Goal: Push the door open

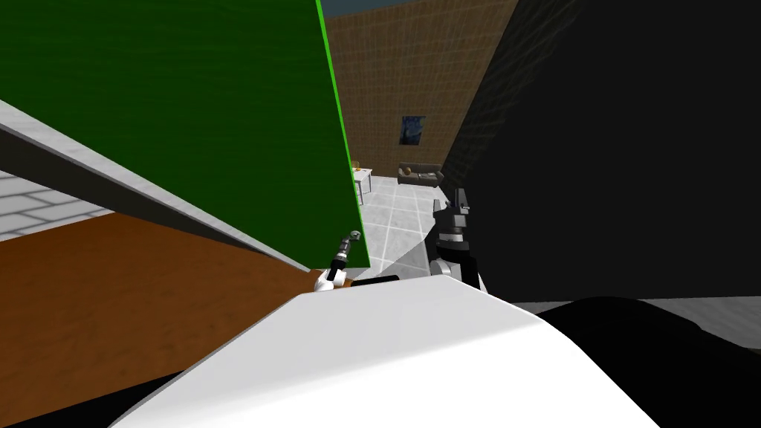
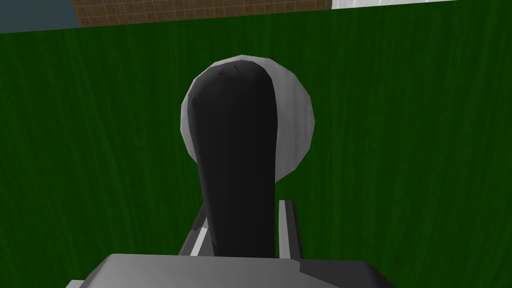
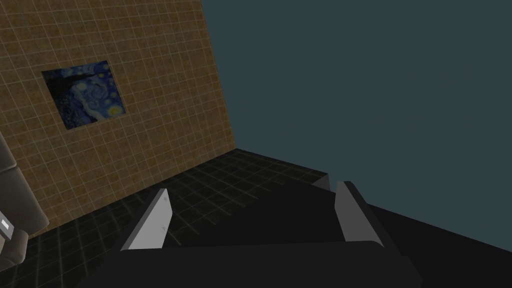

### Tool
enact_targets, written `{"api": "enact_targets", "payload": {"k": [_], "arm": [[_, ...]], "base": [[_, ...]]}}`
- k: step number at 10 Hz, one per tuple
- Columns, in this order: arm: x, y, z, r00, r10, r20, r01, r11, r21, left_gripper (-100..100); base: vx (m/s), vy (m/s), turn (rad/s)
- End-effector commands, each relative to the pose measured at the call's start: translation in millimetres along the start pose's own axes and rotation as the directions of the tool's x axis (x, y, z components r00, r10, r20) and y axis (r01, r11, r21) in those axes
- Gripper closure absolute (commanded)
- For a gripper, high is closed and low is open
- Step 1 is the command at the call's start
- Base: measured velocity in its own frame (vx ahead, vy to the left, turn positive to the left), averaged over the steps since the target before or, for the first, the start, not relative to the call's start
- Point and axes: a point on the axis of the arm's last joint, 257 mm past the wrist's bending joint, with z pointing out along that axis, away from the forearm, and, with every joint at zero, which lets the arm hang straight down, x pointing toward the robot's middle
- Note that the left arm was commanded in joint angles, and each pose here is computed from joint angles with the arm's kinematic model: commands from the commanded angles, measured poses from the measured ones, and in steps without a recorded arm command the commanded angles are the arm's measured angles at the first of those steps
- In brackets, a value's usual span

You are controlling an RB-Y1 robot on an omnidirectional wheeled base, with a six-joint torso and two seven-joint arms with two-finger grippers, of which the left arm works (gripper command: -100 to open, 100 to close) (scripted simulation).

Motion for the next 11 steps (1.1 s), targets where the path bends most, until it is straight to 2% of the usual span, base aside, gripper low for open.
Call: {"api": "enact_targets", "payload": {"k": [1, 2, 3, 4, 5, 6, 7, 8, 10, 11], "arm": [[-24.5, -3.0, 0.5, 0.9990, 0.013, 0.044, -0.013, 0.9999, 0.007, 100], [-24.1, 1.4, -1.8, 0.9990, 0.011, 0.044, -0.011, 0.9999, -0.004, 100], [-37.6, -3.3, -0.4, 0.9970, 0.014, 0.076, -0.015, 0.9999, 0.006, 100], [-38.3, -10.1, 3.0, 0.9970, 0.017, 0.076, -0.018, 0.9996, 0.022, 100], [-37.7, -3.8, -0.1, 0.9970, 0.014, 0.076, -0.015, 0.9999, 0.007, 100], [-50.0, -3.5, -1.6, 0.9941, 0.013, 0.108, -0.014, 0.9999, 0.005, 100], [-53.8, -3.5, -2.0, 0.9929, 0.012, 0.119, -0.013, 0.9999, 0.005, 100], [-52.7, 5.5, -6.6, 0.9929, 0.010, 0.118, -0.008, 0.9998, -0.017, 100], [-53.8, -3.5, -2.0, 0.9929, 0.012, 0.119, -0.013, 0.9999, 0.005, 100], [-64.8, -3.6, -3.4, 0.9886, 0.009, 0.150, -0.010, 0.9999, 0.004, 100]], "base": [[0.165, -0.103, 0.040], [0.110, -0.072, 0.027], [0.124, -0.081, 0.072], [0.103, -0.077, 0.074], [0.053, -0.034, -0.007], [0.129, -0.082, 0.032], [0.152, -0.110, 0.101], [0.089, -0.073, 0.036], [0.015, -0.008, -0.009], [0.070, -0.068, 0.048]]}}
